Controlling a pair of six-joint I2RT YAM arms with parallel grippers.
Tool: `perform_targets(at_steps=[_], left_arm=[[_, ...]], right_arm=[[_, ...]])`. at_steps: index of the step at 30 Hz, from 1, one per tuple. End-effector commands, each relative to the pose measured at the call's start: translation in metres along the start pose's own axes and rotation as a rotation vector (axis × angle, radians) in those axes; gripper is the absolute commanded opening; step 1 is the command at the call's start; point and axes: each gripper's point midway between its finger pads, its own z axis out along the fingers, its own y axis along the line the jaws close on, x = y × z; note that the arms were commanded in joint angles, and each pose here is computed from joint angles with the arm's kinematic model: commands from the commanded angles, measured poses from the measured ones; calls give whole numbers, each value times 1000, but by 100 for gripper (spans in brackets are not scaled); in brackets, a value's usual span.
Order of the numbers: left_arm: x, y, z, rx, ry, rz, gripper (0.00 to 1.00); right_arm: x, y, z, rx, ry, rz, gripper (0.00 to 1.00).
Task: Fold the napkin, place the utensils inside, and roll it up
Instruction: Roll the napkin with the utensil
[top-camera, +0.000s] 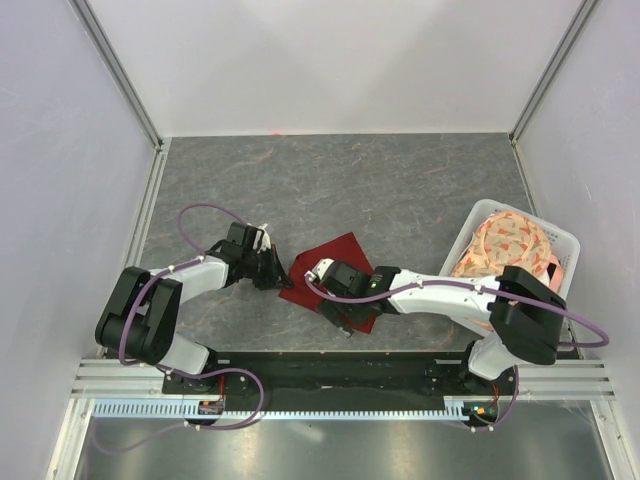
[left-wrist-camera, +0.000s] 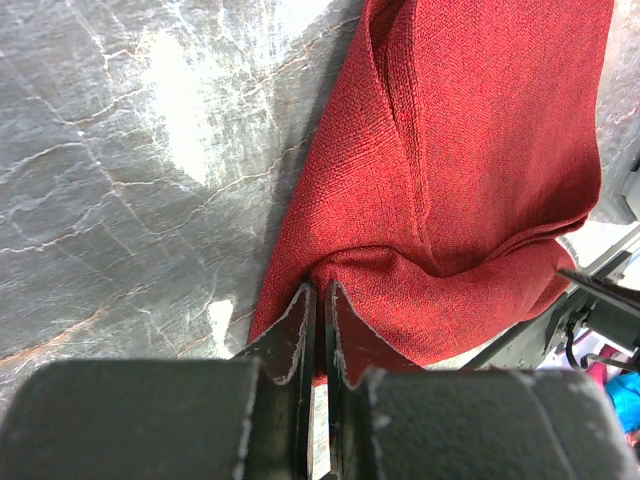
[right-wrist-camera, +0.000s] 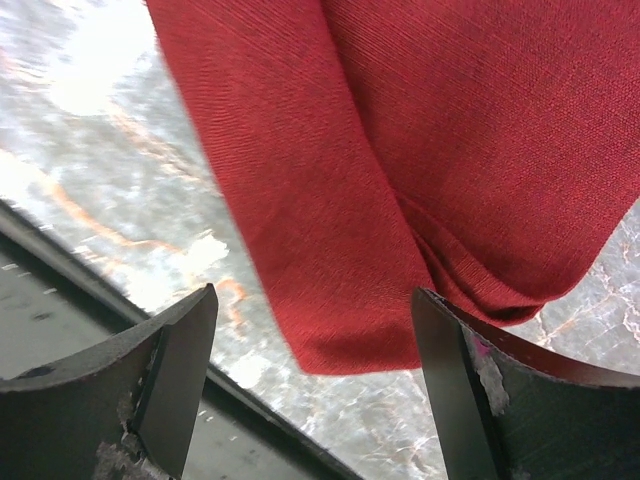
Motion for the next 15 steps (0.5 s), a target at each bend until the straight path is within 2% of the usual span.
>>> perform_targets(at_steps=[1, 6, 15], left_arm=[[9, 12, 2, -48, 37, 17, 2], [9, 12, 2, -49, 38, 16, 2], [10, 13, 3, -50, 43, 16, 2]], right_arm=[[-6, -12, 7, 78, 1, -31, 87], [-18, -14, 6, 93, -22, -60, 87], [-12, -14, 14, 83, 6, -92, 87]])
